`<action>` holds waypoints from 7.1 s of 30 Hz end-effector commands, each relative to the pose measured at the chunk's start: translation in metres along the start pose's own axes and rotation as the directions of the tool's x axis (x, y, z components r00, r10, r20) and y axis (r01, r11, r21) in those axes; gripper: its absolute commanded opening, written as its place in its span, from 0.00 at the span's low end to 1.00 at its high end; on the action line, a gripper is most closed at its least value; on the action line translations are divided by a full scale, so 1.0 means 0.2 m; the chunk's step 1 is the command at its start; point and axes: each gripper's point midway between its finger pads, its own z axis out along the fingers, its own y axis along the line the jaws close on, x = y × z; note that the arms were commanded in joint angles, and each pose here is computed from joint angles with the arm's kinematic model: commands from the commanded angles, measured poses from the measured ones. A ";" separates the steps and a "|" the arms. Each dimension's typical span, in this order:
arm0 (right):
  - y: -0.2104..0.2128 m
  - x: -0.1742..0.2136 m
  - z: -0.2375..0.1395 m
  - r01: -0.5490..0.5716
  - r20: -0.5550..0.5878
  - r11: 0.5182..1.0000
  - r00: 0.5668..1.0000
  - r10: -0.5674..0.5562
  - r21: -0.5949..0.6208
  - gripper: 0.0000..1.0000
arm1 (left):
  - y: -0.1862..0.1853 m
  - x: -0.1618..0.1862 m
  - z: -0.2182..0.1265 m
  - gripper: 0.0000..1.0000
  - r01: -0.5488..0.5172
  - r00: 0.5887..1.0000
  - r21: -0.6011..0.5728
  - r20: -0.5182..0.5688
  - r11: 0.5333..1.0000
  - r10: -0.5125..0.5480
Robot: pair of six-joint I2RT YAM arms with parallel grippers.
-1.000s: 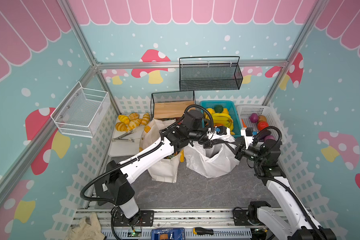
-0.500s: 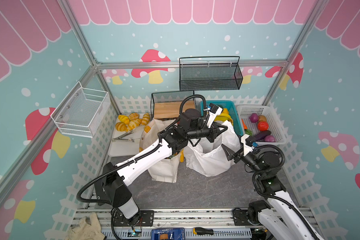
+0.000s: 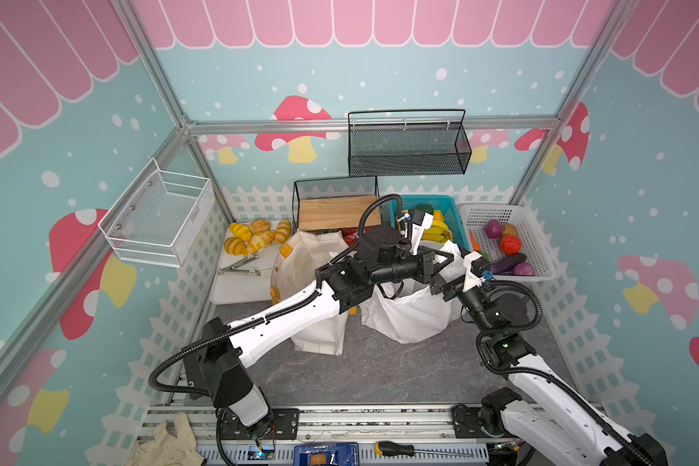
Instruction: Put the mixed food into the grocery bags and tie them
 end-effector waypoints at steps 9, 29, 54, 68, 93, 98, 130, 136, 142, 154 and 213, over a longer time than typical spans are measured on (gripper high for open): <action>-0.18 -0.10 0.08 -0.196 0.204 0.962 0.966 0.156 0.190 0.95 | -0.07 -0.04 -0.04 0.00 0.148 0.980 0.085 0.118 0.985 -0.158; -0.01 0.28 -0.01 0.019 -0.192 1.000 0.981 -0.017 0.009 0.98 | -0.04 -0.14 -0.04 0.00 0.017 0.999 0.095 0.047 0.995 -0.022; 0.17 -0.20 -0.05 0.060 -0.051 0.833 0.993 -0.104 -0.549 1.00 | -0.01 -0.12 -0.10 0.00 -0.178 0.981 0.093 -0.067 0.980 0.184; 0.31 -0.03 -0.10 -0.137 -0.146 0.553 0.989 0.027 -0.822 0.35 | -0.03 -0.11 -0.13 0.00 -0.179 0.974 0.172 -0.110 0.969 0.200; 0.22 0.24 -0.06 -0.305 -0.329 0.720 0.938 0.112 -0.623 0.07 | 0.10 -0.12 -0.03 0.31 -0.316 0.940 0.223 -0.058 0.922 0.336; 0.21 0.24 -0.06 -0.302 -0.332 0.734 0.937 0.110 -0.608 0.09 | 0.12 -0.14 -0.02 0.06 -0.340 0.932 0.202 -0.061 0.919 0.358; -0.18 -0.01 0.12 -0.073 0.067 0.912 0.997 0.050 0.404 0.82 | 0.14 -0.12 0.01 0.00 -0.060 0.997 0.058 0.044 0.997 0.058; -0.16 -0.01 0.14 -0.145 0.134 0.908 0.986 0.099 0.393 0.83 | 0.15 -0.11 0.02 0.00 -0.053 0.998 0.055 0.037 0.997 0.051; -0.21 0.00 0.14 -0.198 0.174 0.872 0.976 0.131 0.448 0.83 | 0.15 -0.11 0.02 0.00 -0.049 0.998 0.055 0.034 0.997 0.047; -0.28 0.55 0.09 -0.213 -0.095 0.814 0.946 0.311 0.541 0.41 | 0.15 -0.11 0.00 0.00 -0.073 0.997 0.043 0.032 0.996 0.071; 0.09 -0.11 -0.07 -0.085 -0.128 0.727 0.992 -0.005 -0.682 0.96 | 0.10 -0.06 -0.10 0.00 -0.221 0.954 0.214 -0.155 0.952 0.256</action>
